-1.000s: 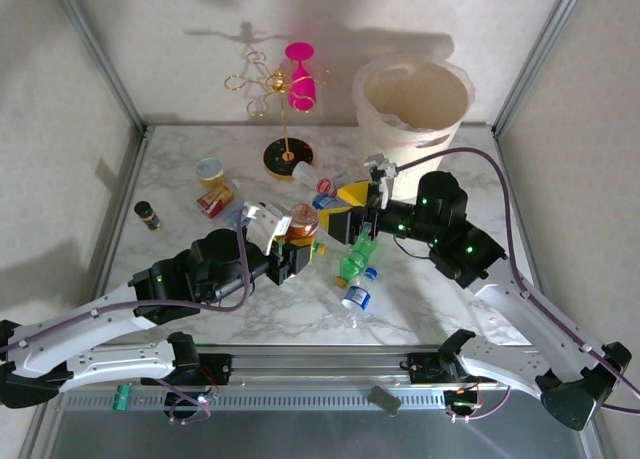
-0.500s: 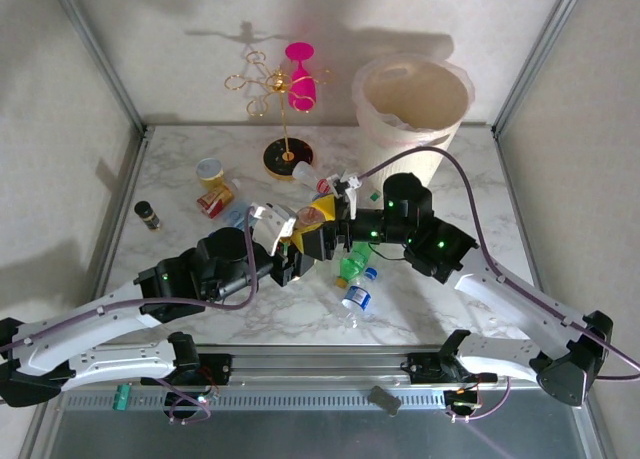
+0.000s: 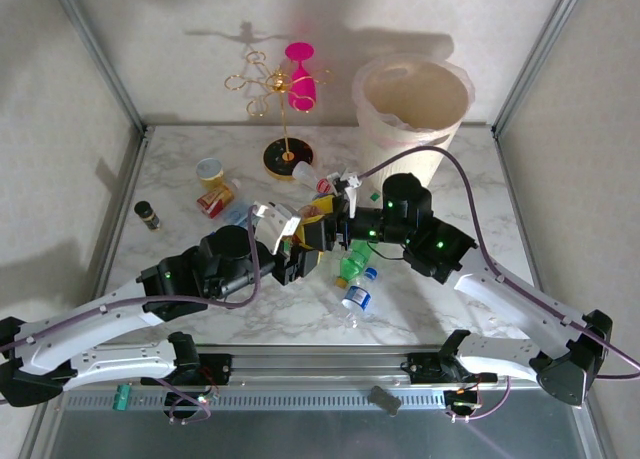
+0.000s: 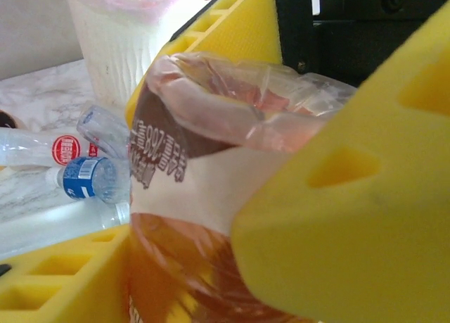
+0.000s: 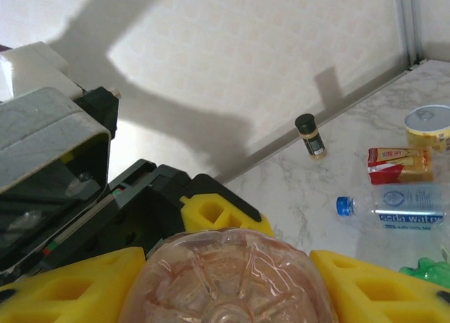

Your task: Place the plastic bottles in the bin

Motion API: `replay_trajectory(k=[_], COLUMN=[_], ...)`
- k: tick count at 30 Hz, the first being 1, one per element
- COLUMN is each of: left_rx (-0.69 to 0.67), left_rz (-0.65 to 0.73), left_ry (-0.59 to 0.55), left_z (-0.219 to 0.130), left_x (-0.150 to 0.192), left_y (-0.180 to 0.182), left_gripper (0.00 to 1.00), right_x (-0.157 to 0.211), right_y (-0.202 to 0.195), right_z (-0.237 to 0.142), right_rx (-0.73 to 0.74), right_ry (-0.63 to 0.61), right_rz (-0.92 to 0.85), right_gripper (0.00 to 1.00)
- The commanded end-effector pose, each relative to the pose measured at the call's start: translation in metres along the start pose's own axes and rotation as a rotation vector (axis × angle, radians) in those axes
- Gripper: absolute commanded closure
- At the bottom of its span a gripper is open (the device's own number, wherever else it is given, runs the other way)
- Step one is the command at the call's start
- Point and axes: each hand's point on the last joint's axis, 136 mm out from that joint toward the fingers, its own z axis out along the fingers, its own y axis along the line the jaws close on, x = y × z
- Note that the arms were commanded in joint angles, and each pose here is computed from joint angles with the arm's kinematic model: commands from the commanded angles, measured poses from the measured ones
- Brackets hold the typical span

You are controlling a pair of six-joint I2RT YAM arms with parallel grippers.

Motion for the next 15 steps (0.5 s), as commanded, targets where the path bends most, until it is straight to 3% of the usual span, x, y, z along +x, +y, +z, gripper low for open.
replay_trajectory(k=[1,9,15], left_rx=[0.012,0.001,-0.1], left_rz=[-0.017,-0.063,-0.171], left_ry=[-0.056,-0.22,-0.362], left_z=[-0.009,-0.047,-0.076], left_x=[-0.021,-0.047,-0.054], left_y=[-0.003,0.009,0.041], left_gripper=[0.25,0.09,0.08], right_x=[-0.02,-0.039,-0.084], right_y=[-0.001,-0.045,-0.084], right_z=[-0.009,-0.028,-0.067], right_rx=[0.06,0.294,0.532], right_ry=[-0.07,-0.113,-0.217], right_rz=[-0.027,-0.001,-0.026], right_gripper=[0.4,0.42,0.42])
